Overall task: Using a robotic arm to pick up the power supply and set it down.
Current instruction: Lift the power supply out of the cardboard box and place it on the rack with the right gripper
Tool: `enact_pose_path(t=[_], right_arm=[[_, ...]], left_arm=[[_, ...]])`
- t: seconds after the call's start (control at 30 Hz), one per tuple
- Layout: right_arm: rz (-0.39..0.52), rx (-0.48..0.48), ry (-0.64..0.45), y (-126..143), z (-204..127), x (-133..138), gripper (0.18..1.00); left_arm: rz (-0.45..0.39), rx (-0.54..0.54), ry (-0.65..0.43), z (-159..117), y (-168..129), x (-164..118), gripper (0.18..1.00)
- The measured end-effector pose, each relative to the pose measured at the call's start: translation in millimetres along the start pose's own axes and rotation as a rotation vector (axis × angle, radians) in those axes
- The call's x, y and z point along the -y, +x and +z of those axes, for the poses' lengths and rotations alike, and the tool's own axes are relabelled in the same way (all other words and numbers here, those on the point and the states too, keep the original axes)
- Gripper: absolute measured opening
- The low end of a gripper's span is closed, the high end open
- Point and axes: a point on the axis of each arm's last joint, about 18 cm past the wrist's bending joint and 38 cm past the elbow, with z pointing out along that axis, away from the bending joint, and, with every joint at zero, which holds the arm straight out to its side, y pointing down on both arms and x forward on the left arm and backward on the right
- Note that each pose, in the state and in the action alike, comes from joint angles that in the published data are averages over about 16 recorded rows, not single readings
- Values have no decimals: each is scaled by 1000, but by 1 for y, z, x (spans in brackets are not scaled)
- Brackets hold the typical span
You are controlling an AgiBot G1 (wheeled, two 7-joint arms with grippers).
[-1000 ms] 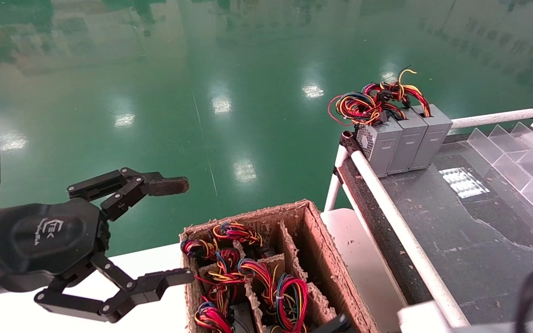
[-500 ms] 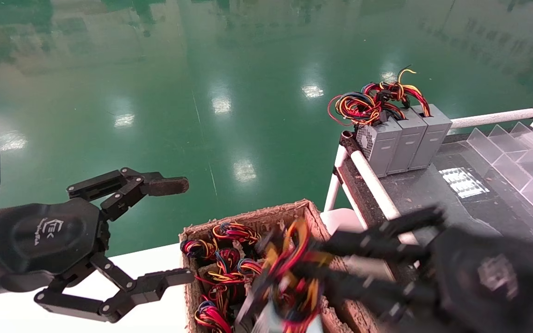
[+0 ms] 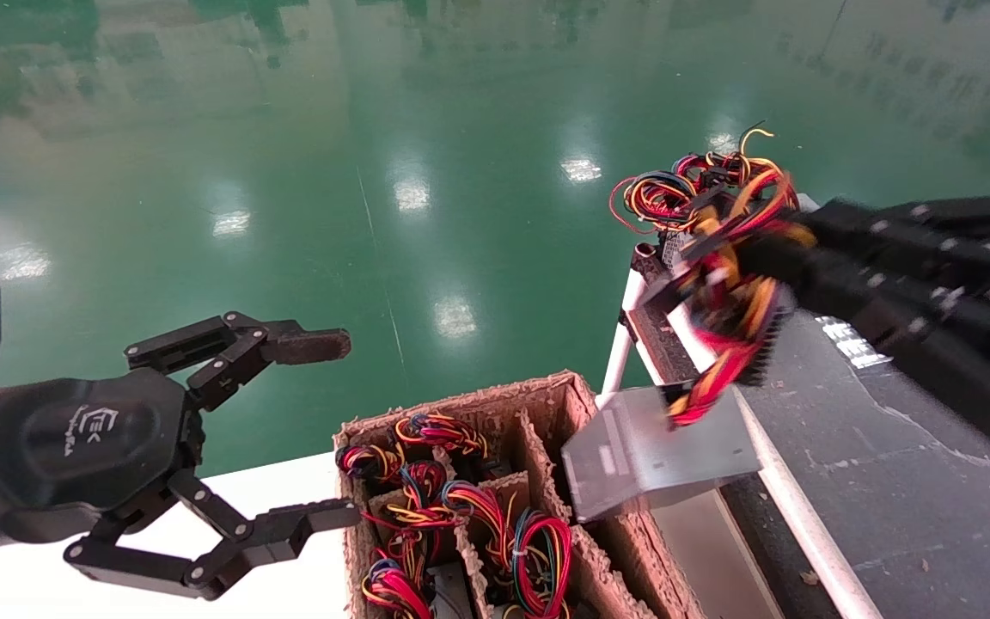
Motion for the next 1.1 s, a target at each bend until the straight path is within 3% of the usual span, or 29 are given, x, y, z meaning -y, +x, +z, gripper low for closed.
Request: enact_pose_path(t=[0.63,1.1], right_arm=[[-110,-325,-205,59,-96,-10,254],[-96,-337,-327,67,-111,-29,254]], left_arm=[[0,0,0,0,0,0,1001],[0,0,0,0,0,0,1001]])
